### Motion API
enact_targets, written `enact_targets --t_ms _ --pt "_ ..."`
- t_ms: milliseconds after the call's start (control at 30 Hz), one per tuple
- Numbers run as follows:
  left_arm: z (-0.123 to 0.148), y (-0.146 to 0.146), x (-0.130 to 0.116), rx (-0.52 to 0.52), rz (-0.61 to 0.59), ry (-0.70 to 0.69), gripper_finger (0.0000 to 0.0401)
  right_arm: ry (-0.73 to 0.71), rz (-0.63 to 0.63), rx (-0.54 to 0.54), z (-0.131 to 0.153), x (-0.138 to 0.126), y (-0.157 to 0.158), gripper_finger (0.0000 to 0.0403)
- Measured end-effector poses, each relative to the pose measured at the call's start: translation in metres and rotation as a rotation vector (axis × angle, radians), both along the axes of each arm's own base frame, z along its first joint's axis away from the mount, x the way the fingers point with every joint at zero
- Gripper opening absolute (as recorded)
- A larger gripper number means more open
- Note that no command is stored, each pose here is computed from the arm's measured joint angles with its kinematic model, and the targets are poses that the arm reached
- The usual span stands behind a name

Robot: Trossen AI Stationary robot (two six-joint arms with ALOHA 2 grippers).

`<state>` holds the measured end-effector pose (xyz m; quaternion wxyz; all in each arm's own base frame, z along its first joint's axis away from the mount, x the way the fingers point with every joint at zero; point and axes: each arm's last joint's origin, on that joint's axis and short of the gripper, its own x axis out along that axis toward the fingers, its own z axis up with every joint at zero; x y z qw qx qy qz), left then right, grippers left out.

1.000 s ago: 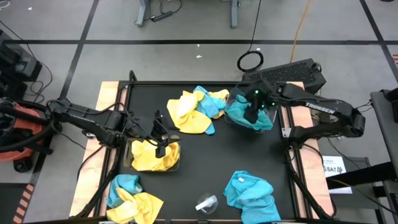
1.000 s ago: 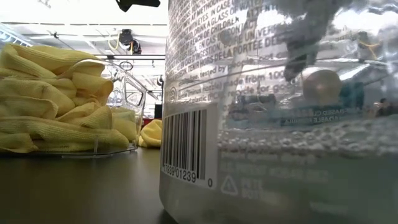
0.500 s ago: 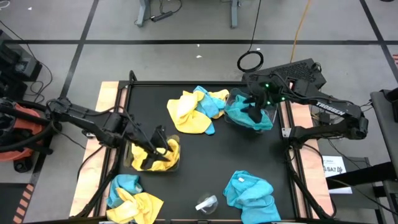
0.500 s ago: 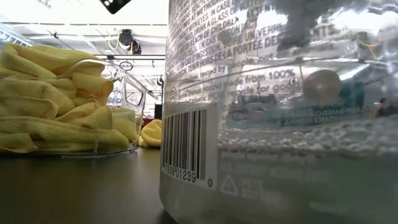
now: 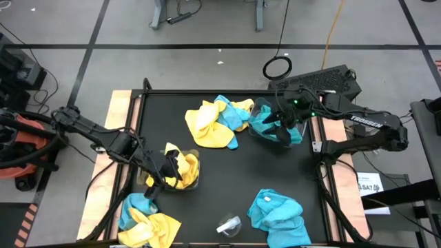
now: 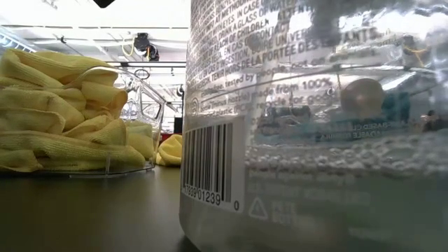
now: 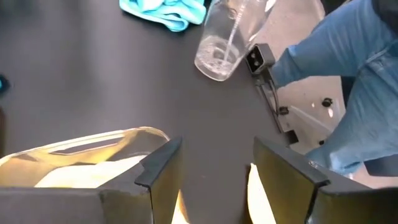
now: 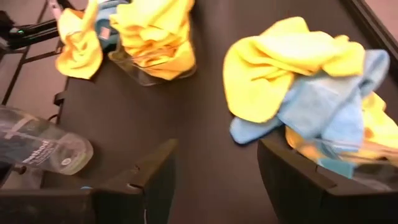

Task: Sort microfiber towel by color & place in baskets
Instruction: Put the yellow microfiber towel into the bottom transparent bin

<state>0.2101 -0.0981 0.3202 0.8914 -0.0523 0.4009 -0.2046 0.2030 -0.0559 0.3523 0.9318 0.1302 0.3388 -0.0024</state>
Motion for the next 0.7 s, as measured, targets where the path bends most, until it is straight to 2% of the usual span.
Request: enact_targets --t_ms 200,700 --pt "0.000 -0.002 -0.001 -0.019 0.026 0.013 0.0203 -0.030 0.064 0.018 0.003 0.006 0.017 0.0212" --pt "0.001 -0.012 -0.005 -0.019 -0.012 -0.002 0.0203 -0.058 0.223 0.112 0.007 0.013 0.068 0.0212"
